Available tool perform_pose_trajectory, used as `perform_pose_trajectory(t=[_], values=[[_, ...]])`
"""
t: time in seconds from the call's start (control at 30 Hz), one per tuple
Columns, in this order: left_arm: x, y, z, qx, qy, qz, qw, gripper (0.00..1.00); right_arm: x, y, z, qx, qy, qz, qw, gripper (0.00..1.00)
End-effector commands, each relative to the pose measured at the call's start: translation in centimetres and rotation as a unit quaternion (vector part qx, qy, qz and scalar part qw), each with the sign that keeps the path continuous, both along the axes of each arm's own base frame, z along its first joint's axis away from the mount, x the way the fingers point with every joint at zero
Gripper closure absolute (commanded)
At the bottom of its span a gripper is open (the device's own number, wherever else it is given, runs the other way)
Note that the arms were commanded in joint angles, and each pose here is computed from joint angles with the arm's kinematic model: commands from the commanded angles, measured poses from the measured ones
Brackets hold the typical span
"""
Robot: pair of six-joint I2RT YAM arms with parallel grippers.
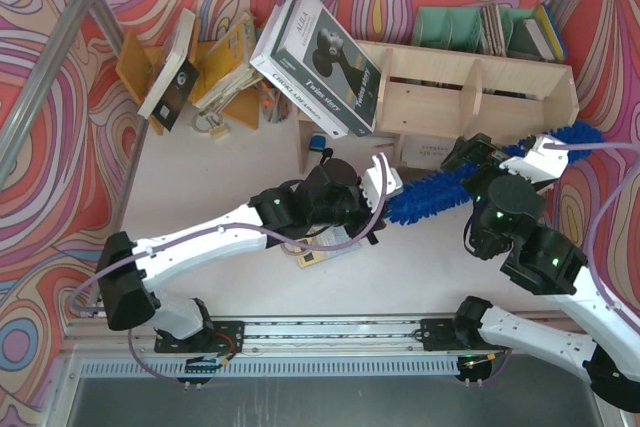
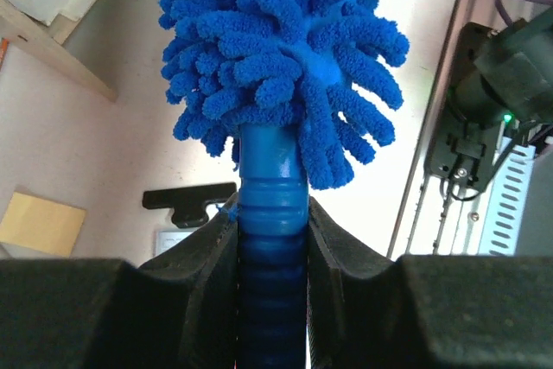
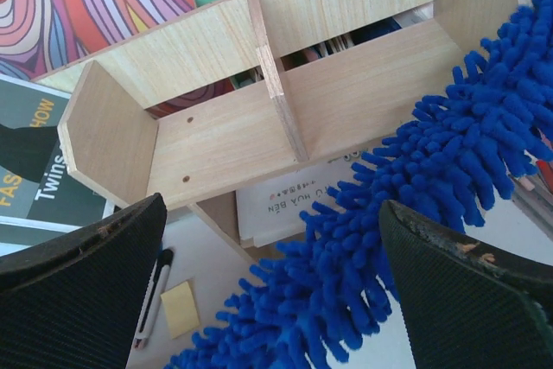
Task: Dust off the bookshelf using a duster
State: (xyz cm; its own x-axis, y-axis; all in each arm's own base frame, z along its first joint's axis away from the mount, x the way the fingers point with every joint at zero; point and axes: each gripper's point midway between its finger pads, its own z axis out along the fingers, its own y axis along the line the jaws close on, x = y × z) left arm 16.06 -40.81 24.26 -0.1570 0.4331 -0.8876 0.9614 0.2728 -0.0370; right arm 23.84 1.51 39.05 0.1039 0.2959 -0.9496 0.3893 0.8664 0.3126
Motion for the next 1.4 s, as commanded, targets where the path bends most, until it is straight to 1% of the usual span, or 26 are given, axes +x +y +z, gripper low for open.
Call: perform_pose_trajectory(t=[0.0, 0.17, 0.3, 0.47, 0.57, 0.73, 0.9, 1.0, 1.13, 1.37], values=[[2.3, -1.6, 0.2, -0.025, -0.004, 0.003, 1.0, 1.0, -0.2, -0.2, -0.9, -0.001, 0.007, -0.001, 1.0, 0.01], [2.1, -2.4, -4.1, 0.011, 0.031, -0.008, 0.999, 1.0, -0.2, -0.2, -1.3, -0.004, 0.011, -0.003, 1.0, 0.01], [2.2, -2.4, -7.5, 0.038, 0.055, 0.0, 0.998, 1.0, -0.2, -0.3, -1.6, -0.003, 0.011, -0.004, 1.0, 0.01], [2.2, -2.1, -10.0, 0.059, 0.069, 0.011, 0.996, 1.0, -0.3, -0.3, -1.8, -0.001, 0.012, -0.004, 1.0, 0.01], [2.1, -1.7, -9.6, 0.054, 0.07, 0.017, 0.996, 1.0, -0.4, -0.4, -1.7, -0.001, 0.012, -0.005, 1.0, 0.01], [1.2, -0.9, -5.7, 0.023, 0.065, 0.016, 0.998, 1.0, -0.6, -0.8, -0.8, 0.0, 0.005, -0.01, 1.0, 0.01], [0.9, 0.8, -1.4, -0.012, 0.037, 0.025, 0.999, 1.0, -0.9, -1.2, 0.2, 0.002, -0.008, -0.012, 1.0, 0.01], [0.8, 1.0, -0.5, -0.016, 0.031, 0.023, 0.999, 1.0, -1.1, -1.3, 0.8, 0.007, -0.014, -0.007, 1.0, 0.01], [0.7, 0.4, -1.7, -0.009, 0.046, 0.017, 0.999, 1.0, -1.2, -1.3, 0.7, 0.012, -0.016, -0.005, 1.0, 0.01], [-0.4, -0.8, -7.3, 0.024, 0.11, 0.003, 0.994, 1.0, -1.3, -1.4, -0.5, 0.015, -0.006, -0.007, 1.0, 0.01]])
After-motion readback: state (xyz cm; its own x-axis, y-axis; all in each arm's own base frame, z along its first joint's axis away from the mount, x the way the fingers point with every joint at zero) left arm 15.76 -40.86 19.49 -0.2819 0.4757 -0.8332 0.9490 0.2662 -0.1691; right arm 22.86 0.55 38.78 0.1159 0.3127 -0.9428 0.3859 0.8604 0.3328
